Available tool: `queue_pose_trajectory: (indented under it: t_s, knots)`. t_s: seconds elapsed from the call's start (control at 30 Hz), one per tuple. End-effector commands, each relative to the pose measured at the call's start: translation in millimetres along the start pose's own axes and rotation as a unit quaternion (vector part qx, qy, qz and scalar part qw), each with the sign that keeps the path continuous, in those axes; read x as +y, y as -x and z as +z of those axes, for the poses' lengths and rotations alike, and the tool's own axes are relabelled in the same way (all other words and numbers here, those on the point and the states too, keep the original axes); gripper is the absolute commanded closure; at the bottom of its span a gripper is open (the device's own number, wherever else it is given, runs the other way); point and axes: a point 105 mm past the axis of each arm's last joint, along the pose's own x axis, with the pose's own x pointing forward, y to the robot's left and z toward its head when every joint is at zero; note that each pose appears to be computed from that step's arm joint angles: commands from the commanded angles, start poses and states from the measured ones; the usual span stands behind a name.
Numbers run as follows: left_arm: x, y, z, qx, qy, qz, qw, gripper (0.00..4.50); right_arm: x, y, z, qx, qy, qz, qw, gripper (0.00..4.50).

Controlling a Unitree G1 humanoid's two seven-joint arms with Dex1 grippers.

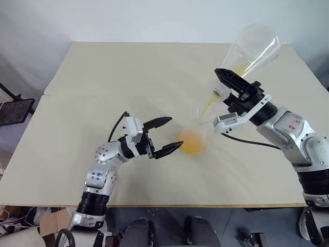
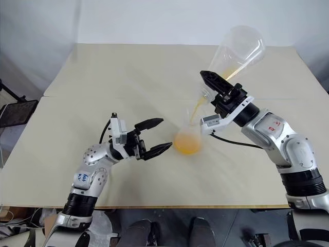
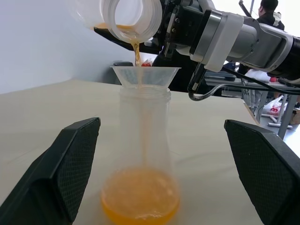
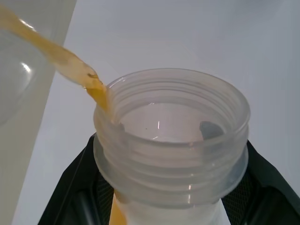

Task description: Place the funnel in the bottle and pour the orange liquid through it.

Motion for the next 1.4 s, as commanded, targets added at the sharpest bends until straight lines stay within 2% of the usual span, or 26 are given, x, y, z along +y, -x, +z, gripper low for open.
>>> queue_pose_trajectory:
  t_s: [0.03, 0.67, 0.97, 1.27, 1.4]
  knots:
    - [-4, -4, 4, -0.008, -0.007, -0.009, 1.0, 0.0, -20, 2, -1, -0.004, 0.022, -0.033, 0.999, 2.04]
    - [-2, -6, 4, -0.011, -0.008, -0.008, 1.0, 0.0, -23, 3, 5, -0.013, 0.036, -0.044, 0.998, 2.04]
    - [-1, -8, 4, -0.012, -0.008, -0.009, 1.0, 0.0, -19, 7, 4, 0.003, 0.016, -0.044, 0.999, 2.04]
    - [-1, -8, 3, -0.01, -0.008, -0.012, 1.0, 0.0, -26, 9, 4, 0.019, -0.094, -0.056, 0.994, 2.04]
    - [-1, -8, 3, -0.009, -0.008, -0.015, 1.0, 0.0, -34, 14, -8, 0.056, -0.202, -0.072, 0.975, 2.04]
